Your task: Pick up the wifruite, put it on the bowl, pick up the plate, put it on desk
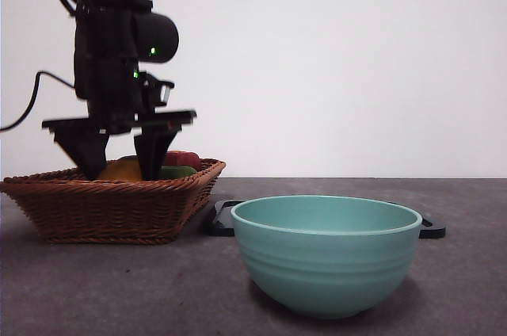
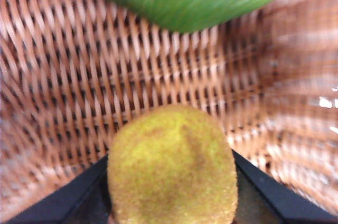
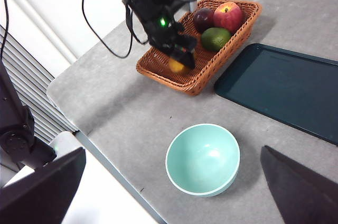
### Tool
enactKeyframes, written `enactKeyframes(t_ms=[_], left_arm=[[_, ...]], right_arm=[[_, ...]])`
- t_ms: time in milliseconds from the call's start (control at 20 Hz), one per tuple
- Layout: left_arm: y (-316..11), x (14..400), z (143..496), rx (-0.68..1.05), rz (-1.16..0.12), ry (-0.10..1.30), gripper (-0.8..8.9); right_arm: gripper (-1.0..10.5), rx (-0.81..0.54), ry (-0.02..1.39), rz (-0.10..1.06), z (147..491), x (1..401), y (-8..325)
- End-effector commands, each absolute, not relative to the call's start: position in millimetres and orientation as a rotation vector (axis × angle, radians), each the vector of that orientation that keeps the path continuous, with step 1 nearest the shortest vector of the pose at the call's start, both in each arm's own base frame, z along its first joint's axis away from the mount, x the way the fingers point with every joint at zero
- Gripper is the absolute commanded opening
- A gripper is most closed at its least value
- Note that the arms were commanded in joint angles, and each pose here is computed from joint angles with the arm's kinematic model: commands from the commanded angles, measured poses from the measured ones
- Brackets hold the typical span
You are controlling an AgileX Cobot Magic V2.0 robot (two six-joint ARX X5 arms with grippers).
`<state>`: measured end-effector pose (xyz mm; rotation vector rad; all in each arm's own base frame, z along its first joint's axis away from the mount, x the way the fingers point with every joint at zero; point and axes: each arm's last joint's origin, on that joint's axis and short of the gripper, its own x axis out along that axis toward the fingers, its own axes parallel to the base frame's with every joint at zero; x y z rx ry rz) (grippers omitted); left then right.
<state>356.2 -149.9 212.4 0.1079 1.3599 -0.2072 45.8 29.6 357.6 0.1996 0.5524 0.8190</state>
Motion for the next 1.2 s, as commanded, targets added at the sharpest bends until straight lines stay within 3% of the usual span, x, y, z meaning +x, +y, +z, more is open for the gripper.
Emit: enactKeyframes(t_ms=[50, 400, 650, 800, 1200], left_arm=[[-152.5, 363.2, 234.6, 0.152, -0.243, 1.352, 2.39], [-163.7, 323.1, 319.2, 0.215, -0.350, 1.303, 2.39], [-189.8, 267.9, 357.1, 0.225, -0.558, 1.260, 2.39], [-214.3, 242.1, 362.0, 0.246, -0.617, 1.260, 2.40], [-264.2, 208.6, 352.8, 0.266, -0.701, 1.265, 2.40]], right_arm=[[5.8, 0.181, 0.518, 0.834, 363.6, 43.8, 29.4], [5.8, 0.165, 0.605, 0.831, 362.2, 32.8, 26.3], [5.8, 0.154, 0.620, 0.806, 368.6, 19.7, 22.0], [5.8, 0.130, 0.604, 0.726, 373.9, 8.5, 16.7], [5.8, 0.120, 0.570, 0.707, 385.6, -9.9, 10.9]])
